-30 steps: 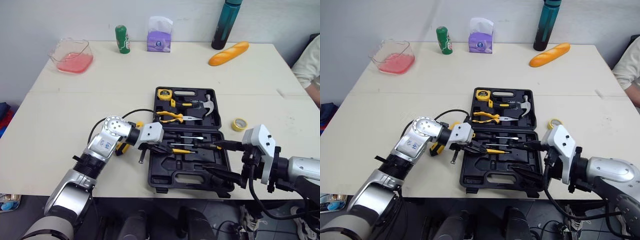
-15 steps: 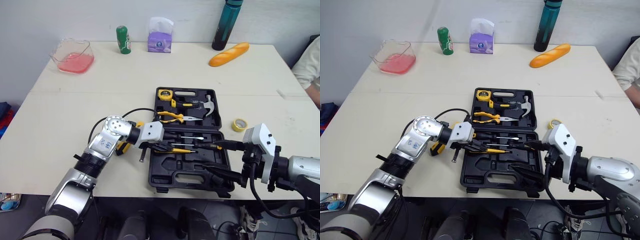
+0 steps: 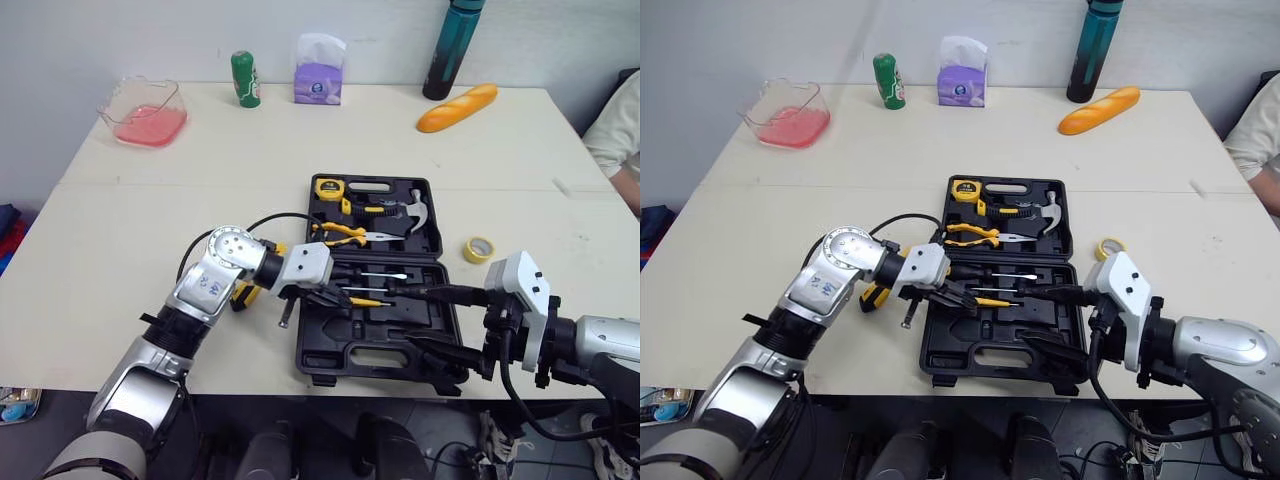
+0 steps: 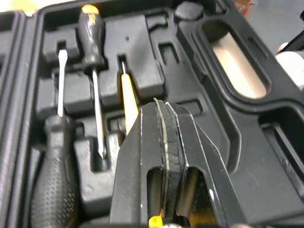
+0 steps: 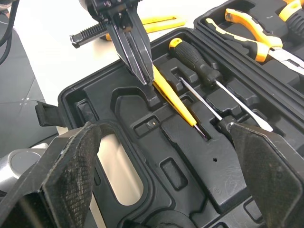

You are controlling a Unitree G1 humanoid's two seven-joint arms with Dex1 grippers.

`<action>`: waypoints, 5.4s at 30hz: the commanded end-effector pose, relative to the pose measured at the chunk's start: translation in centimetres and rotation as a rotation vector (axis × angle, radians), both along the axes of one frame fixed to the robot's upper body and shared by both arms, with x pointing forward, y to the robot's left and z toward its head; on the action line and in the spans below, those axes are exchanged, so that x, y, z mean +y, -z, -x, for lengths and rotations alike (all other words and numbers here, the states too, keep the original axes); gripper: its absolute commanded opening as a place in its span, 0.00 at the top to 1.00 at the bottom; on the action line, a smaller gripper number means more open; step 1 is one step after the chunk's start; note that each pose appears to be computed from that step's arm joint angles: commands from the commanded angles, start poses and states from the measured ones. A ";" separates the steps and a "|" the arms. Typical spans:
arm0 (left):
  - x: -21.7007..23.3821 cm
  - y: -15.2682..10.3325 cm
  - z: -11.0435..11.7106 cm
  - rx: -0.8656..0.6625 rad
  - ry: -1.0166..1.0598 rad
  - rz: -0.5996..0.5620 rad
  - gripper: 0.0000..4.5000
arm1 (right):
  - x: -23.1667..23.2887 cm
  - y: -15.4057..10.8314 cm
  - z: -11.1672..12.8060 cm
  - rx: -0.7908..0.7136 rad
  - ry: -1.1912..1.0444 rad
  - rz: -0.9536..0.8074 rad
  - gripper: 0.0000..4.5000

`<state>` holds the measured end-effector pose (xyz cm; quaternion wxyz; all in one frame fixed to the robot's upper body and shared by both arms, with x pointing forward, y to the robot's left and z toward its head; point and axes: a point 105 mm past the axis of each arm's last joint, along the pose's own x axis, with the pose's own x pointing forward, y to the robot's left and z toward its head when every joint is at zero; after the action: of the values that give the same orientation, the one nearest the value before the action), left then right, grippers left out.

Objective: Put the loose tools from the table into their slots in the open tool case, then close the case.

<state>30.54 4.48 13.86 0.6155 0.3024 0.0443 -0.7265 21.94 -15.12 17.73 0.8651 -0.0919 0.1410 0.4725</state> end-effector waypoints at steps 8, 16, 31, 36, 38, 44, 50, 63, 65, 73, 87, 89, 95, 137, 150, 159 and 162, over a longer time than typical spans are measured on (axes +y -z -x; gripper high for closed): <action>0.5 1.8 -2.1 -0.043 -0.117 -0.043 0.99 | 0.3 -0.8 0.4 -0.036 -0.019 0.004 0.00; 0.4 2.2 -1.7 0.023 -0.118 -0.026 0.99 | 0.4 -0.7 0.6 -0.027 -0.023 -0.002 0.00; 3.1 -3.3 -1.3 0.212 -0.332 0.365 0.62 | -3.1 -1.2 -0.4 -0.060 0.107 -0.014 0.00; 11.0 -3.5 0.4 0.249 -0.665 0.440 0.15 | -10.5 -1.6 -0.8 -0.066 0.330 0.038 0.00; 15.0 -2.9 1.7 0.277 -0.820 0.422 0.02 | -14.0 -1.6 -0.3 -0.057 0.420 0.074 0.00; 25.9 -1.7 5.8 0.270 -1.230 0.341 0.02 | -21.7 -1.5 1.5 -0.037 0.616 0.161 0.00; 33.4 -1.5 8.6 0.191 -1.507 0.309 0.02 | -26.3 -1.0 2.1 -0.041 0.770 0.167 0.00; 23.8 -2.1 5.9 0.223 -1.269 0.301 0.02 | -18.8 -2.2 -0.5 -0.092 0.521 0.056 0.00; 21.6 -2.1 5.4 0.226 -1.235 0.285 0.02 | -15.9 -2.4 -0.6 -0.086 0.421 0.041 0.00; 15.5 -0.3 3.4 0.322 -1.238 0.257 0.02 | -4.1 -3.1 0.0 -0.080 -0.017 -0.005 0.00; 13.7 4.6 0.8 0.251 -1.269 0.007 0.21 | 3.7 -3.1 -1.1 -0.133 -0.294 -0.005 0.00; 13.4 4.3 1.0 0.274 -1.259 0.035 0.39 | 3.7 -3.1 -1.2 -0.137 -0.298 -0.001 0.00; 14.8 1.9 1.0 0.237 -1.246 0.090 0.68 | 3.9 -3.5 -1.6 -0.156 -0.299 -0.005 0.00; -3.4 0.7 3.2 0.199 -0.152 -0.282 0.57 | -4.1 0.4 4.0 0.081 0.083 0.093 0.00; -3.0 -2.4 2.6 0.186 -0.086 0.120 0.06 | -3.8 0.4 3.6 0.076 0.067 0.087 0.00; -2.7 0.0 3.6 0.202 -0.017 0.172 0.87 | -3.5 0.4 3.3 0.070 0.059 0.084 0.00; -2.7 0.7 3.8 0.207 -0.013 0.141 0.99 | -3.6 0.5 3.2 0.072 0.056 0.088 0.00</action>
<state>27.12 1.99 13.35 0.6393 0.1769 0.0616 -0.7458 18.63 -18.75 16.95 0.8685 -0.0991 0.2015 0.4419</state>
